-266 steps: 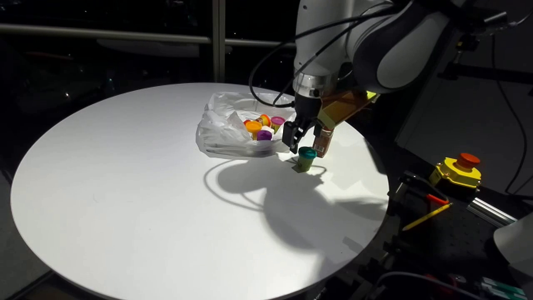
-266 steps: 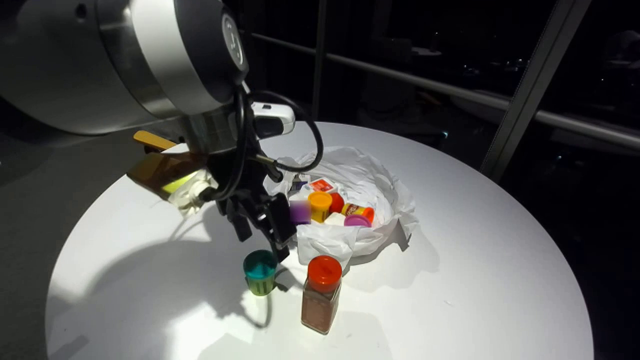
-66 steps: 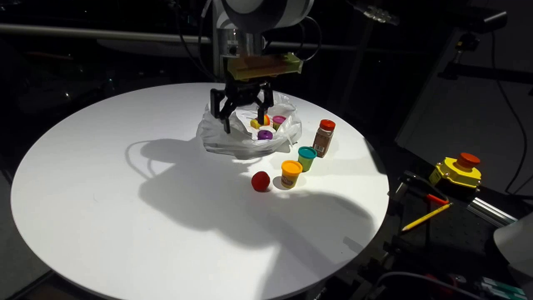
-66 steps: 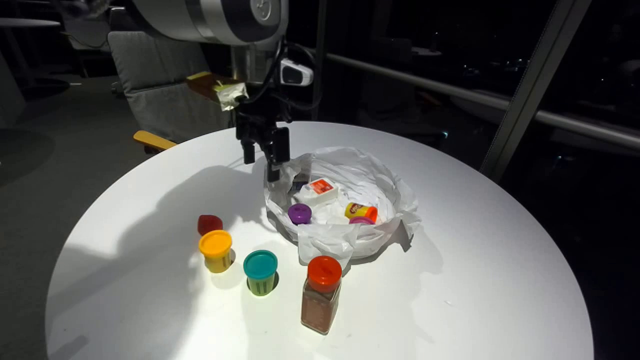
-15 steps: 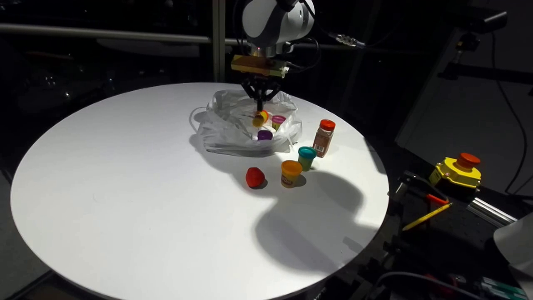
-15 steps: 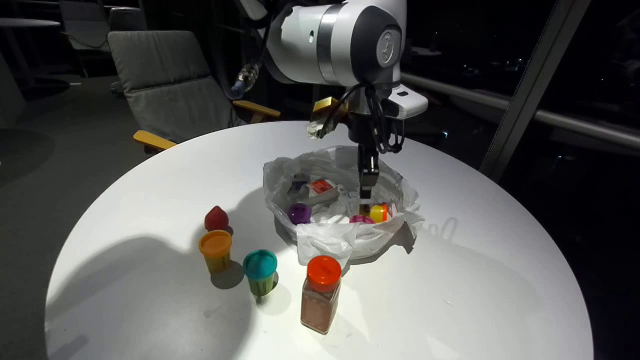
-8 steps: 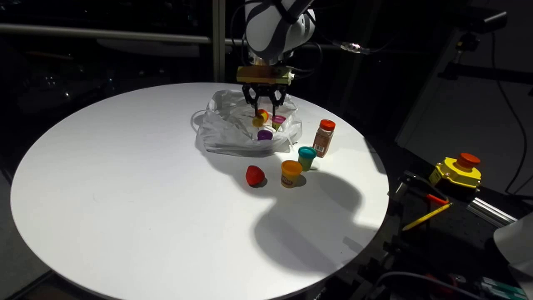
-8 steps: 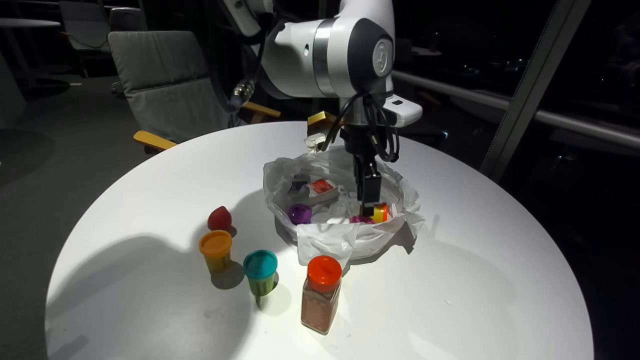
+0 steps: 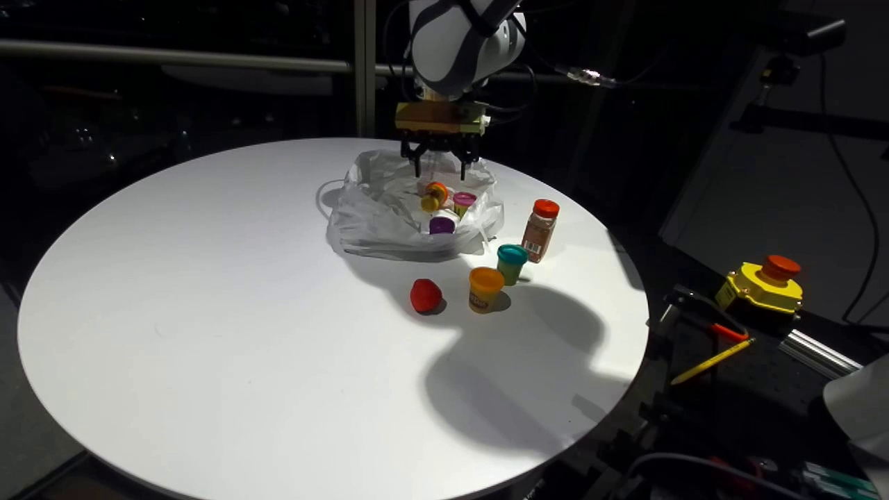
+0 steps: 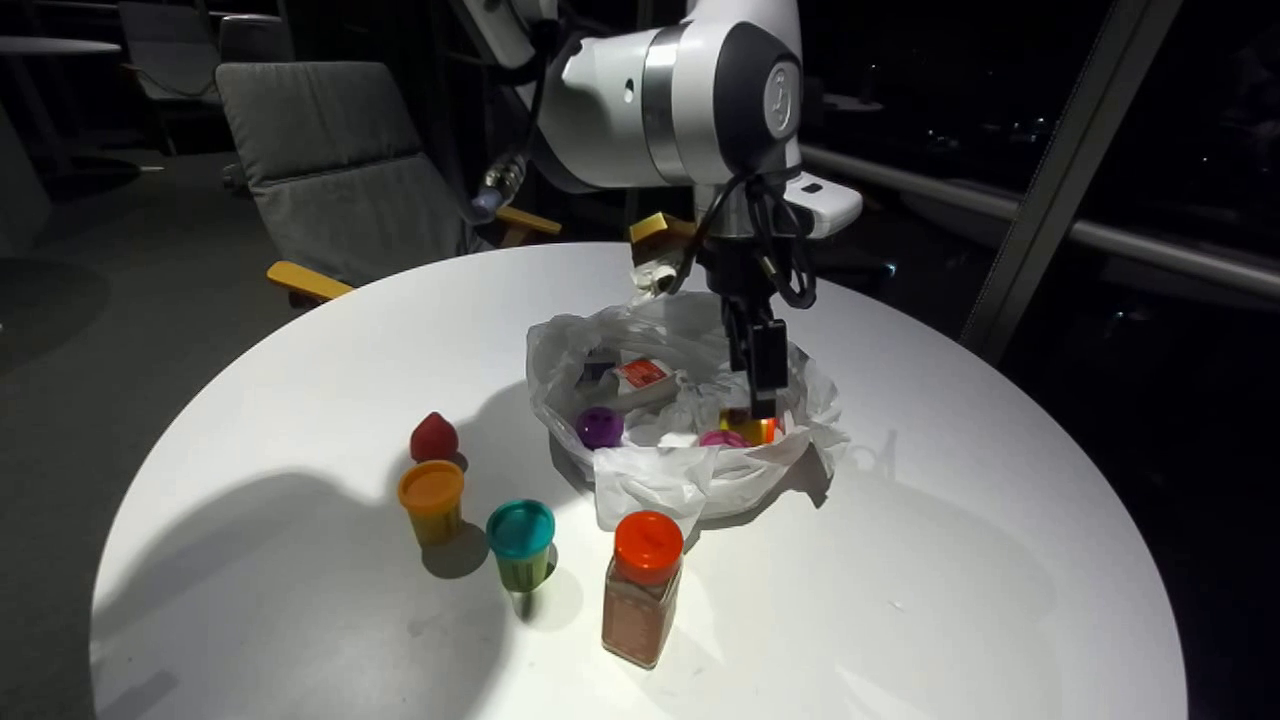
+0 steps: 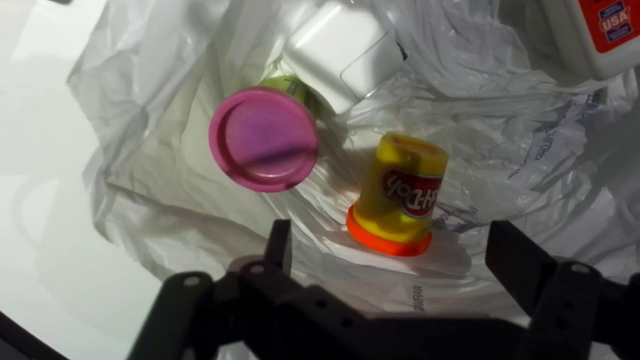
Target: Remove the containers and strawberry plush toy from the white plastic and place them on the table
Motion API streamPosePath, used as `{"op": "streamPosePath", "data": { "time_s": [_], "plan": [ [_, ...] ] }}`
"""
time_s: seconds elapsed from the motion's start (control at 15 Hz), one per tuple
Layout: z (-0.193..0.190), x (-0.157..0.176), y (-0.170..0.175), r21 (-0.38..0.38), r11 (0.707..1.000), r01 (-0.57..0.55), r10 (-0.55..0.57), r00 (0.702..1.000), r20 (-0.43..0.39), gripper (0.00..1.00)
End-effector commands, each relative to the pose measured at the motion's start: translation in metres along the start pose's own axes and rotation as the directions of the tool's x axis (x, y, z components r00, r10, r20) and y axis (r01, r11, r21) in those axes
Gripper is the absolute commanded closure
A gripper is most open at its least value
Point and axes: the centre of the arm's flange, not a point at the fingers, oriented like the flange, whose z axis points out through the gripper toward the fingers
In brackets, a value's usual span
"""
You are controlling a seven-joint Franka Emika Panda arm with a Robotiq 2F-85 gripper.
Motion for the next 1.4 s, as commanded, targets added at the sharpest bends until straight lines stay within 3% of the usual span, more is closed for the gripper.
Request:
{"op": "streamPosePath", "data": {
  "time_s": [0.0, 0.47, 0.6, 1.0, 1.07, 1.33],
  "plan": [
    [0.004, 0.009, -0.012, 0.023, 1.000, 0.019, -0.019, 1.000, -0.021, 0.00],
    [0.030, 0.006, -0.023, 0.014, 0.999, 0.036, -0.035, 0.999, -0.001, 0.00],
    [0.036, 0.005, -0.023, 0.007, 0.999, 0.034, -0.034, 0.999, 0.002, 0.27],
    [0.041, 0.009, -0.014, -0.005, 1.000, 0.015, -0.015, 1.000, -0.006, 0.73],
    [0.039, 0.009, -0.011, -0.002, 1.000, 0.012, -0.012, 1.000, -0.007, 0.80],
    [0.002, -0.006, -0.001, 0.060, 0.998, 0.020, -0.018, 0.999, -0.027, 0.81]
  ]
}}
